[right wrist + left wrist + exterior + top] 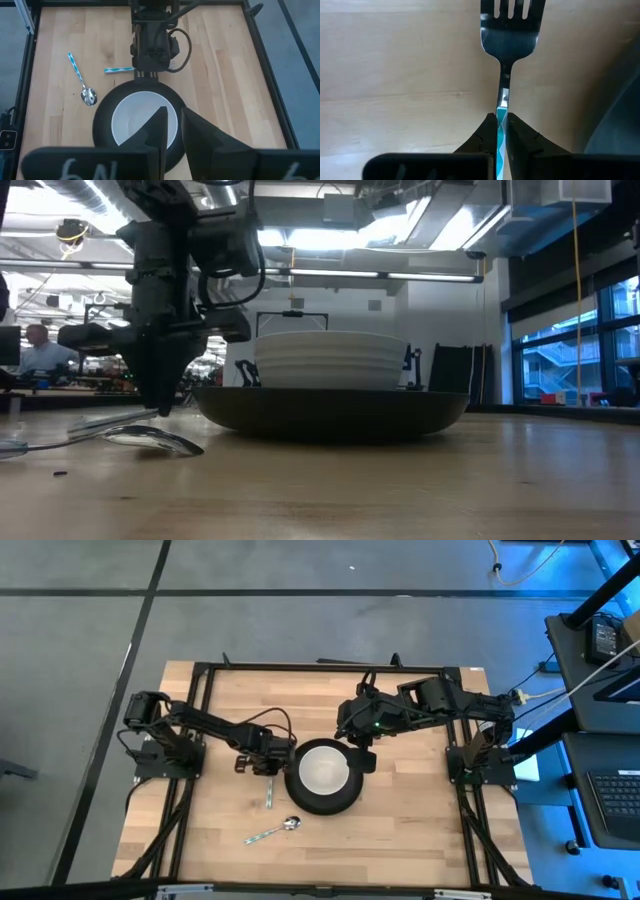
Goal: Set table place
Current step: Move the blue fork to the left of the black plate
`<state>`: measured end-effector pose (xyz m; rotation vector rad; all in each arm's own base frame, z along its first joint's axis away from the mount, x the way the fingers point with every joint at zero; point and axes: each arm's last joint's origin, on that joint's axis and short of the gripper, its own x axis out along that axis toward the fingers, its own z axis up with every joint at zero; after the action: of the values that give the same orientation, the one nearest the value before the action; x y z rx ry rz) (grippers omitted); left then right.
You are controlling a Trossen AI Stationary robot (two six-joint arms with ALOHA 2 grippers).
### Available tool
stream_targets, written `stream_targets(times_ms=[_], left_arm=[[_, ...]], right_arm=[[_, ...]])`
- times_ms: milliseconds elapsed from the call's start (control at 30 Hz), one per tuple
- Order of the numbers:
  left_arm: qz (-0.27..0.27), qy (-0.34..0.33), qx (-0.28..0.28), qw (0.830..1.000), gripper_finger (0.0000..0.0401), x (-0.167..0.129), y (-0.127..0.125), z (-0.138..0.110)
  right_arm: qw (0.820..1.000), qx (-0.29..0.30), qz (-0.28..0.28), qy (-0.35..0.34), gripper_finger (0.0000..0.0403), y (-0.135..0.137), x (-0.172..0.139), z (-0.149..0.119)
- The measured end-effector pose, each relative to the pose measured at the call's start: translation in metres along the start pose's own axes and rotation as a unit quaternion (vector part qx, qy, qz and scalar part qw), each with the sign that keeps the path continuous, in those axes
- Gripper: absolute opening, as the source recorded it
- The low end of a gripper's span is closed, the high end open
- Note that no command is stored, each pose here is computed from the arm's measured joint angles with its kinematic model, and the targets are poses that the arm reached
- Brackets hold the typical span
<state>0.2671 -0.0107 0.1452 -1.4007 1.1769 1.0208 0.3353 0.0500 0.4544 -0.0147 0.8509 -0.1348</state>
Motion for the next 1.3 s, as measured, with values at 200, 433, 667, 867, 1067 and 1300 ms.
stream_targets(times_ms=[200, 433, 667, 867, 1067, 1300], left_arm=[[0.004, 0.000, -0.009, 1.000, 0.0014, 0.003, -0.001, 0.005], [0.013, 0.029, -0.008, 0.999, 0.0041, 0.014, -0.004, 0.005], [0.011, 0.015, -0.005, 1.000, 0.0053, 0.015, -0.004, 0.005], [0.005, 0.009, -0.005, 1.000, 0.0054, 0.012, -0.004, 0.006], [0.005, 0.015, 0.006, 1.000, 0.0053, 0.013, -0.004, 0.006], [-0.003, 0.011, 0.010, 1.000, 0.0053, 0.007, -0.003, 0.005]], right_arm=[[1.000, 0.000, 0.000, 0.000, 0.0058, 0.000, 0.000, 0.000], [1.000, -0.009, 0.000, 0.001, 0.0058, 0.000, 0.000, 0.000], [1.000, -0.013, 0.008, 0.003, 0.0058, 0.000, 0.000, 0.000], [1.000, -0.024, 0.009, 0.003, 0.0058, 0.000, 0.000, 0.000], [1.000, -0.024, 0.009, 0.003, 0.0058, 0.000, 0.000, 0.000], [1.000, -0.023, 0.009, 0.002, 0.0058, 0.000, 0.000, 0.000]])
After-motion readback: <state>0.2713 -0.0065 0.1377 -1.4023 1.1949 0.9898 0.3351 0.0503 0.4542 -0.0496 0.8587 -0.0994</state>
